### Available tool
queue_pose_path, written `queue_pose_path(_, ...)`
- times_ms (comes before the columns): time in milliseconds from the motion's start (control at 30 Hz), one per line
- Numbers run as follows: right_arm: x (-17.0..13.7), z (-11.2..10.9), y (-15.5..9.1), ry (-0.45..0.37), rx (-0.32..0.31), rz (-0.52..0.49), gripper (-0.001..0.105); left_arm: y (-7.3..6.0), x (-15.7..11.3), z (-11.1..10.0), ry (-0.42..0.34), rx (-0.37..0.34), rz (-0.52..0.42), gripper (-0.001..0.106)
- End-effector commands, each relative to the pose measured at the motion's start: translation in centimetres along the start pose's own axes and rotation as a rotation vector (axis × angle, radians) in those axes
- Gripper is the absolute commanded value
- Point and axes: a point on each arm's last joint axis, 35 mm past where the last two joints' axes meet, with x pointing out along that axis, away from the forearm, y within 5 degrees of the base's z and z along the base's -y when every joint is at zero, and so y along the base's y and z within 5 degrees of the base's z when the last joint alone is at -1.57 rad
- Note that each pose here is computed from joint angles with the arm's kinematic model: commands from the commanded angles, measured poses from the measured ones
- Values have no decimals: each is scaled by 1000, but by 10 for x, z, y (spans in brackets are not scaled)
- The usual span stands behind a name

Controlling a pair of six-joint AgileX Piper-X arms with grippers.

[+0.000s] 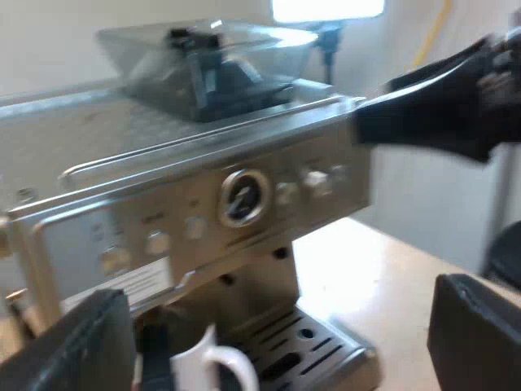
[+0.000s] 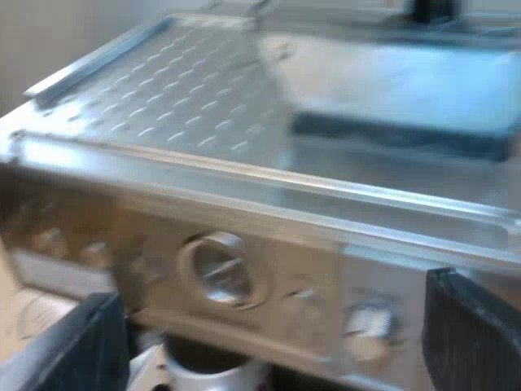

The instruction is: Place mug into machine

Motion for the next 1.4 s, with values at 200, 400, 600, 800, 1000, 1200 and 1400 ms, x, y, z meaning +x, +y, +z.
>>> queue_pose_path(200,-23,-2,-63,53,36,-137,87,6,-10,22,-71,0,80,75)
queue_pose_path(400,-52,-10,-97,118,56,-248,87,4,-16,29,-66,-8,112,75)
queue_pose_path(600,-78,-19,-123,106,98,-333,87,4,-17,27,-52,-35,115,75)
queue_pose_path(800,-98,-38,-142,107,140,-370,87,-1,-23,27,-74,-26,110,75)
queue_pose_path(1000,-121,-50,-149,133,130,-401,87,-4,-27,25,-69,-29,111,75)
queue_pose_path(1200,-146,-52,-143,144,78,-394,87,-9,-35,24,-84,-20,108,75)
queue_pose_path(1400,-183,-54,-129,104,60,-408,87,-23,-55,22,-133,13,97,75)
